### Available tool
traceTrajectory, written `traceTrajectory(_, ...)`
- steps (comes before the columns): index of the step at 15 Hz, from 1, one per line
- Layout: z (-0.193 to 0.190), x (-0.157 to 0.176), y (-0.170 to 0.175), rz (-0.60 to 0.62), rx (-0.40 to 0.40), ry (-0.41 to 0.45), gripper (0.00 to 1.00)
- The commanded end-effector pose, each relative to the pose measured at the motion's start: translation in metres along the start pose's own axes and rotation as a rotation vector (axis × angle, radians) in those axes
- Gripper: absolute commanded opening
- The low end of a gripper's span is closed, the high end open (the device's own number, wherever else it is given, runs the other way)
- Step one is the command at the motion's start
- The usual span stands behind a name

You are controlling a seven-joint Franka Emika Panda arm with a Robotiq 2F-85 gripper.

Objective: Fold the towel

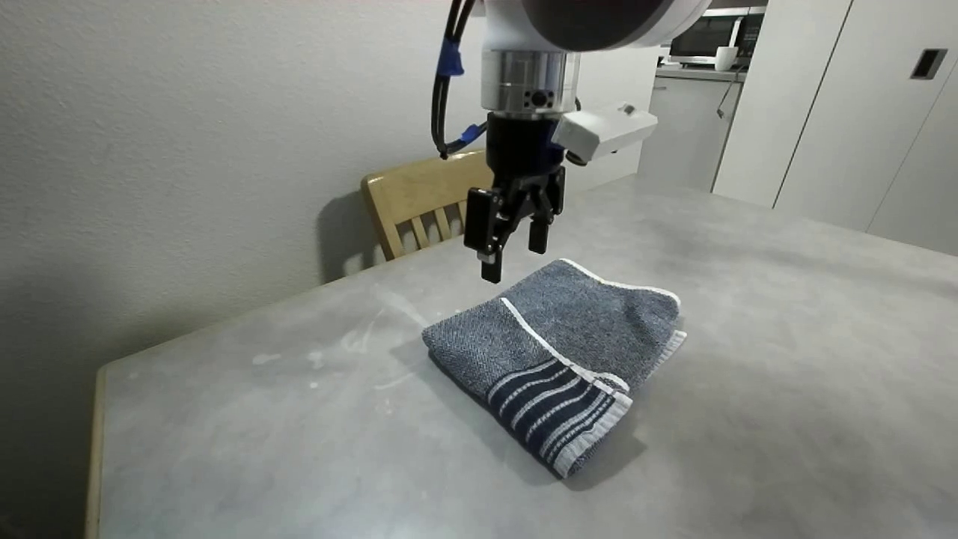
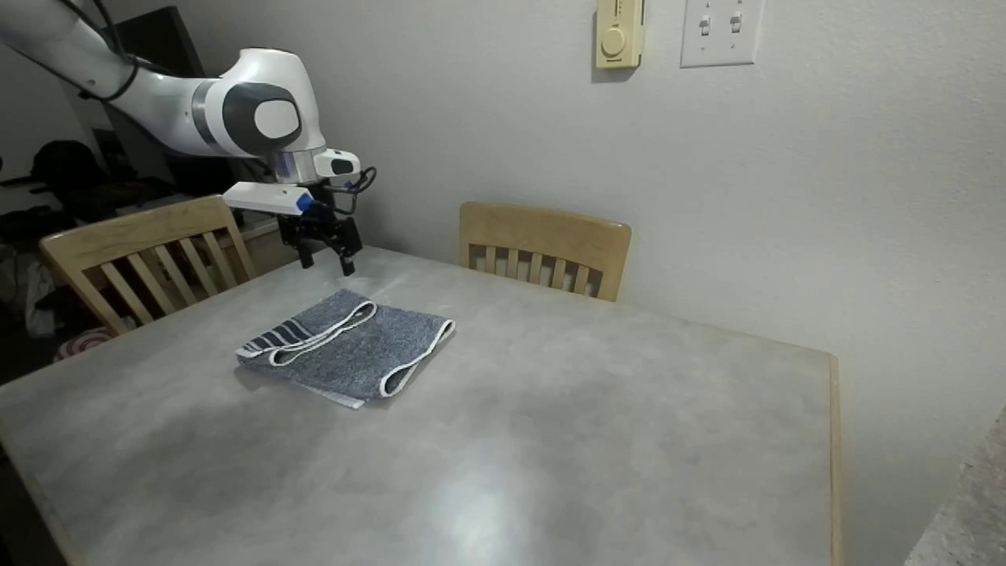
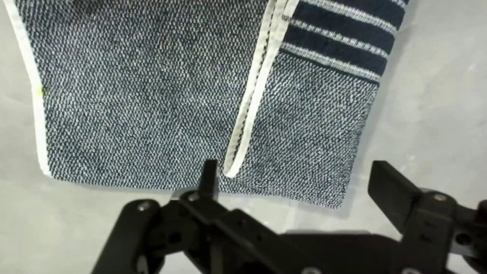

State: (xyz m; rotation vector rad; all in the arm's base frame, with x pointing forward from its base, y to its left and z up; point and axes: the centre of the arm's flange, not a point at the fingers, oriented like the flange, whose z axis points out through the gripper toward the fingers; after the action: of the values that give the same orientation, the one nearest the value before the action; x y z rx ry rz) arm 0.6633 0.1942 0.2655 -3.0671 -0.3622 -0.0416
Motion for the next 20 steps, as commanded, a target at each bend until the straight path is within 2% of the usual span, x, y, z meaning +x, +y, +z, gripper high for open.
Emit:
traceTrajectory(1, 0.003, -0.009, 0.010, 0.103, 0.035, 0.007, 1.00)
traceTrajectory(7, 0.006, -0.007, 0.027, 0.121, 0.103, -0.006, 1.00)
traceTrajectory(13, 0.019, -0.017, 0.047, 0.117, 0.213, -0.034, 1.00)
traceTrajectory(16, 0.028, -0.025, 0.049, 0.108, 0.281, -0.065, 1.00)
traceTrajectory(20, 0.037, -0.030, 0.049, 0.089, 0.324, -0.082, 1.00)
